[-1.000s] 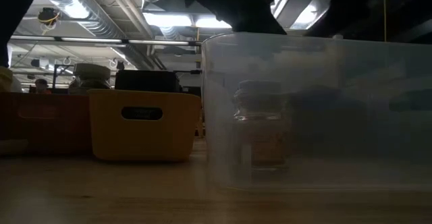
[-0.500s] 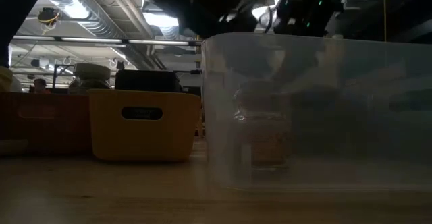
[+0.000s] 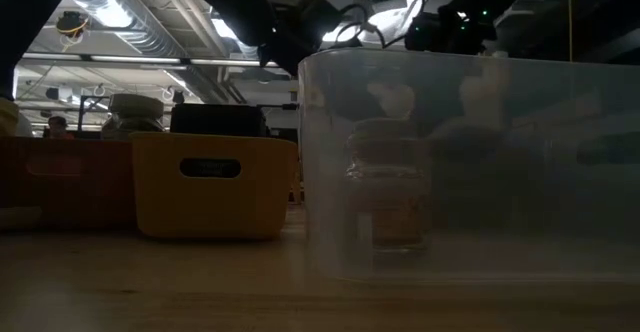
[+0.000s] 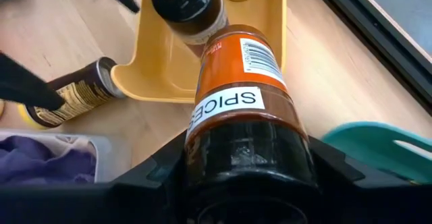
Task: Sort spices by type
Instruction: Put the orange spice bottle into the yellow bin
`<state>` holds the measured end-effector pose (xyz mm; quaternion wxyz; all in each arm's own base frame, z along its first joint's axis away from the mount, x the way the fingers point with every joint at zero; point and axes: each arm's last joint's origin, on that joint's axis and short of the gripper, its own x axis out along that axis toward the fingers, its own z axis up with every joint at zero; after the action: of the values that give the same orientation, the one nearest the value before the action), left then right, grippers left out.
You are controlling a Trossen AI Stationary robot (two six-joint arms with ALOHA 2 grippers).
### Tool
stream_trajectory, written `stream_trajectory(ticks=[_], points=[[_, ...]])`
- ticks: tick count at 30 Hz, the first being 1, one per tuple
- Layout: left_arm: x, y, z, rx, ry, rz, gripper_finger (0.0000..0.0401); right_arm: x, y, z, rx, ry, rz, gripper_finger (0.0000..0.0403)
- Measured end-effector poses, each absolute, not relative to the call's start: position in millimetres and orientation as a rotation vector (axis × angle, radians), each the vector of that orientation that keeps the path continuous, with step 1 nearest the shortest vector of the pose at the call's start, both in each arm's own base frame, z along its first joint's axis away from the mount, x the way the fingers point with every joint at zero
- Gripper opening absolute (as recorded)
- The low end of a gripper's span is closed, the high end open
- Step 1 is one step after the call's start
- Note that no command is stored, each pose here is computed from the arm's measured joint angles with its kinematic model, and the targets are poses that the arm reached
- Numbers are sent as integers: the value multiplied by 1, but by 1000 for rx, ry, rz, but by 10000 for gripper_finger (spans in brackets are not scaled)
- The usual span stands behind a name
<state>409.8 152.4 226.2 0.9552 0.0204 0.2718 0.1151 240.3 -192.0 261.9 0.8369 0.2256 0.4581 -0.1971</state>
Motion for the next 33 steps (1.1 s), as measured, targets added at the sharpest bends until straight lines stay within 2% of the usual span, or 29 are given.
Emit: stream_trajectory(ticks=[12,33], points=[[407,153,222,27,600,232,295,252,-201,238,512,1016,-394,201],[408,152,223,24,595,232,295,254,-204,234,488,1024,-433,203]])
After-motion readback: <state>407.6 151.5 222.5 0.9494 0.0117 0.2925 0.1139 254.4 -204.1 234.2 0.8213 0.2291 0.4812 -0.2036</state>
